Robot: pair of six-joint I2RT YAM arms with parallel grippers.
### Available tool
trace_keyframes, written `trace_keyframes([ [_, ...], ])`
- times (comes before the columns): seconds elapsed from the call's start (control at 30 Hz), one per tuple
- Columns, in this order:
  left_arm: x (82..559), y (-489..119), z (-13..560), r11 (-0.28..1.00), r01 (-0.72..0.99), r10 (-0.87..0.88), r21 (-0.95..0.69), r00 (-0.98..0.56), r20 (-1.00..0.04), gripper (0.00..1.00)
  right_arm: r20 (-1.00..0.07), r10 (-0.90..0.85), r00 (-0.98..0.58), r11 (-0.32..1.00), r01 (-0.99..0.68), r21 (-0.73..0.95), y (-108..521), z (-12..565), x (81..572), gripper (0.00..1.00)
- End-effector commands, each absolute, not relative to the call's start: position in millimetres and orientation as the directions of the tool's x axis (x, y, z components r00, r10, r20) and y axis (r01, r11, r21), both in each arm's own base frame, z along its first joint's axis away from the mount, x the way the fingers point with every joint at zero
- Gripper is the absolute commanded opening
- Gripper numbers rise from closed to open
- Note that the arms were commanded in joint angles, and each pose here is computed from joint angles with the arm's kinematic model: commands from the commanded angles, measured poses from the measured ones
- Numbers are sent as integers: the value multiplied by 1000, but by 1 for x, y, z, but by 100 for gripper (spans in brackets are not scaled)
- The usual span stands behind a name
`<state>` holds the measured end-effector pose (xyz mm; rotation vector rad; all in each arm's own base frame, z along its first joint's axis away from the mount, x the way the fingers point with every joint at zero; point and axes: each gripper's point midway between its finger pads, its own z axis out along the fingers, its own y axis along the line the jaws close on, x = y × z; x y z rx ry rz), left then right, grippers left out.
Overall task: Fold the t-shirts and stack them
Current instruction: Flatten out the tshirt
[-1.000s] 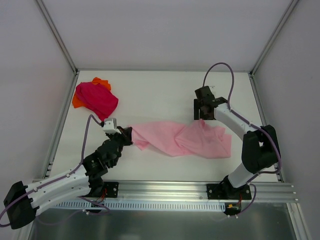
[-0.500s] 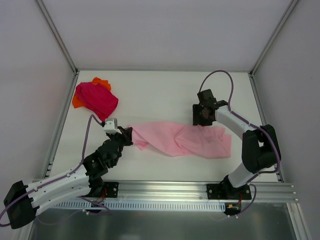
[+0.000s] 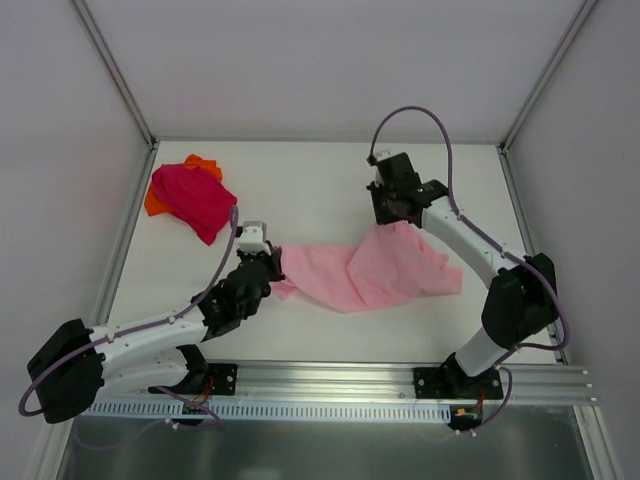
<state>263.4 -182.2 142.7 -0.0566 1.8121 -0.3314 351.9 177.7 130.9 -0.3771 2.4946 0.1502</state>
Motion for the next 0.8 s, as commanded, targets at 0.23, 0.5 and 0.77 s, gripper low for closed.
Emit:
trace_keyframes([
  [0.23,323,-230,170,903,208,-299,-376,-326,-897,0,-928,-299,-221,947,48,-317,99,359,382,1],
  [0.5,328,-231,162,898,205,-307,-388,-338,-889,0,-962,-203,185,978,81,-191,90,455,304,1],
  [0.77,328,-238,158,889,225,-306,-398,-353,-884,0,-974,-224,-18,929,-307,-208,119,404,236,46],
])
